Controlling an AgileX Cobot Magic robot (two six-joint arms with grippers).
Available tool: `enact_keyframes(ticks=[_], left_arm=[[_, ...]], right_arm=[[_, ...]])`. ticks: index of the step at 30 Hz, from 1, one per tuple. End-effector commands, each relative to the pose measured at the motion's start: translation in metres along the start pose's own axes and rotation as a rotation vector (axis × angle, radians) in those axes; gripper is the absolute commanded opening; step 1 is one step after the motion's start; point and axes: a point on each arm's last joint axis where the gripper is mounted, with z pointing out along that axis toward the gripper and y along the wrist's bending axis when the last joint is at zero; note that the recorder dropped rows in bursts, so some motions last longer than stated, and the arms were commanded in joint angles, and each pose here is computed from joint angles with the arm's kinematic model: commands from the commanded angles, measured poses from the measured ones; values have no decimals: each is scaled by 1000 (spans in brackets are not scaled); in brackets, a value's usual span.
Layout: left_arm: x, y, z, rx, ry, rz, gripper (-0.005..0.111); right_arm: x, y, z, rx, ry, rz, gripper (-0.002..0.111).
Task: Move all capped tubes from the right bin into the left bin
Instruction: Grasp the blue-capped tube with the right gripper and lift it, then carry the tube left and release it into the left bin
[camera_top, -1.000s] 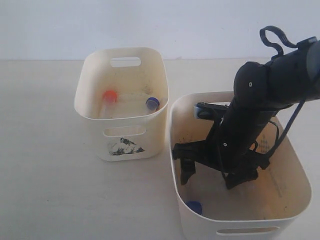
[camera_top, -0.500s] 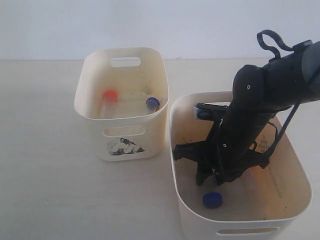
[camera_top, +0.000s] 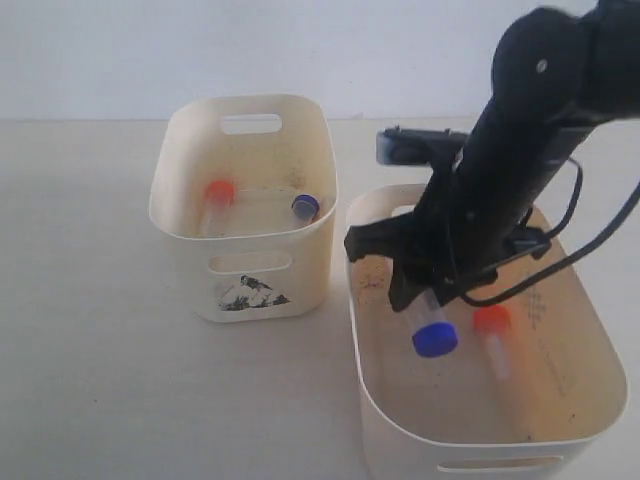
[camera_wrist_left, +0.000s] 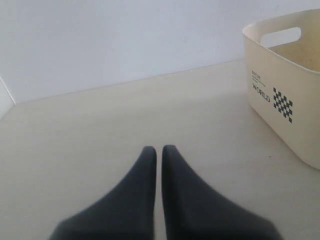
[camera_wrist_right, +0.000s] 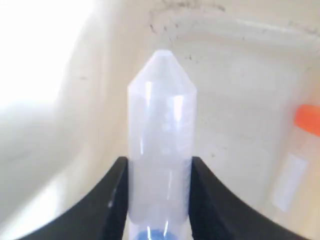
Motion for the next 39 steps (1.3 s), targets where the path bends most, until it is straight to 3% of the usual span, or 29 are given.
enact_keyframes(ticks=[1, 9, 15, 20, 27, 30, 34, 35, 36, 38, 39], left_arm=[[-2, 0, 0, 2, -12, -17, 4], [-2, 0, 0, 2, -12, -17, 4], [-2, 0, 0, 2, -12, -17, 4], [-2, 0, 0, 2, -12, -17, 4], [-2, 0, 0, 2, -12, -17, 4], [-2, 0, 0, 2, -12, -17, 4], [-2, 0, 0, 2, -12, -17, 4], [-2, 0, 0, 2, -12, -17, 4], [-2, 0, 0, 2, -12, -17, 4], [-2, 0, 0, 2, -12, -17, 4], [-2, 0, 0, 2, -12, -17, 4]], right_arm=[[3, 10, -50, -19, -79, -65, 0], [4, 26, -124, -110, -436, -190, 0], [-20, 32, -141, -133, -781, -249, 0], [-45, 41, -131, -203, -958, -171, 0], [-68, 64, -65, -149, -935, -288, 2], [-73, 63, -42, -131, -893, -290, 19], [-76, 62, -28, -120, -860, -288, 64], [-74, 62, -31, -128, -852, -280, 61], [-70, 64, -38, -141, -836, -278, 37], [-61, 65, -53, -154, -807, -304, 1], [-55, 66, -65, -154, -810, -329, 2]])
